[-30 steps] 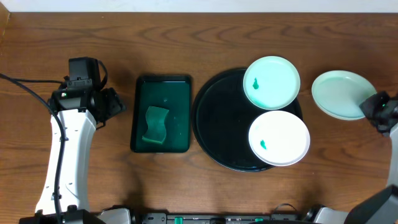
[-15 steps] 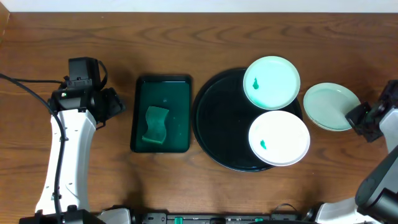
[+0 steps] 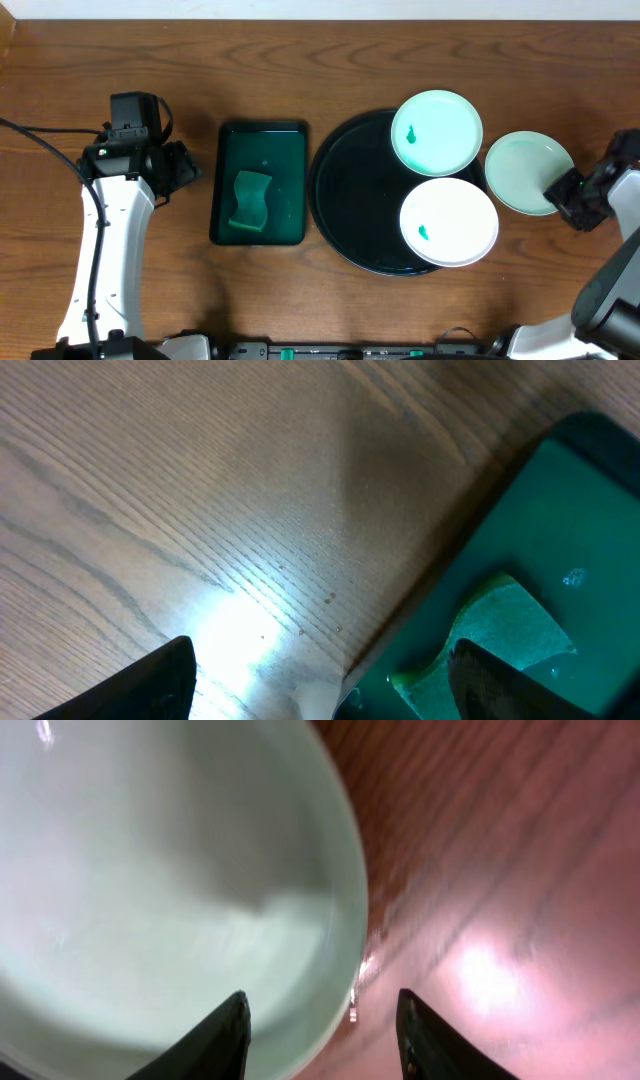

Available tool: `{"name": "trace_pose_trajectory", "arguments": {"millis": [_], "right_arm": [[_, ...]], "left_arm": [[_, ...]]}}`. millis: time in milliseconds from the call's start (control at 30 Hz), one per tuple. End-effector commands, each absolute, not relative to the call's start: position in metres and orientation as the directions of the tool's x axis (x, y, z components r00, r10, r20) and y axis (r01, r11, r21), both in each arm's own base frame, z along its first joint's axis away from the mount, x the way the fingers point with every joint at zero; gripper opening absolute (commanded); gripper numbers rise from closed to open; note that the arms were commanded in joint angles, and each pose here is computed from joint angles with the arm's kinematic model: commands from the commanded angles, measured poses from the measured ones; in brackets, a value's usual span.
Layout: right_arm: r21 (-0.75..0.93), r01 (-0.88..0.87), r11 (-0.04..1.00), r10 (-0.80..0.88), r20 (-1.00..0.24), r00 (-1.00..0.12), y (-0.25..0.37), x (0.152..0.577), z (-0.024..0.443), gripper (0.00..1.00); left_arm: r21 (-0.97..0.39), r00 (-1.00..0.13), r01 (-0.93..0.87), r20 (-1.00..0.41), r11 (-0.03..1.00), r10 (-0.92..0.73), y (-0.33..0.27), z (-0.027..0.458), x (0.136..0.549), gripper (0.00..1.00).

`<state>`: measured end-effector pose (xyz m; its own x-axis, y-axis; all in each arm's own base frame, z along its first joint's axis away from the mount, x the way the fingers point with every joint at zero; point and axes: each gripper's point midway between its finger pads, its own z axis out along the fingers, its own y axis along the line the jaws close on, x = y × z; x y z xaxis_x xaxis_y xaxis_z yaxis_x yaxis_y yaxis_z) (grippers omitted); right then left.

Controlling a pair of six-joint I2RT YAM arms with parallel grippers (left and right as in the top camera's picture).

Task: Clean dirty plates on tray and stack at the side
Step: 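Release the plate on the table and move the right gripper back, then grasp the white plate rim with the right gripper, slide it to tray center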

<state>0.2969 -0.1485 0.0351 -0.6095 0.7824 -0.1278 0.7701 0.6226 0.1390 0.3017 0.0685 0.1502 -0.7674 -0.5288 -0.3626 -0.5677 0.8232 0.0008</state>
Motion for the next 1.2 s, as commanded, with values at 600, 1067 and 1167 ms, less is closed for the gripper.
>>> {"name": "trace_pose_trajectory", "arguments": {"millis": [600, 1067, 1167], "right_arm": [[0.112, 0.305, 0.946, 0.312, -0.052, -0.949, -0.019, 0.253, 0.117, 0.69], [0.107, 0.374, 0.921, 0.374, 0.02, -0.927, -0.013, 0.225, 0.051, 0.61], [0.107, 0.381, 0.919, 0.38, 0.024, -0.925, -0.012, 0.219, 0.036, 0.6]], "left_arm": [[-0.005, -0.752, -0.577, -0.387, 0.816, -0.534, 0.072, 0.16, 0.305, 0.81], [-0.005, -0.752, -0.578, -0.387, 0.816, -0.534, 0.072, 0.159, 0.305, 0.81], [-0.005, -0.752, -0.577, -0.387, 0.816, -0.534, 0.072, 0.16, 0.305, 0.81]]}}
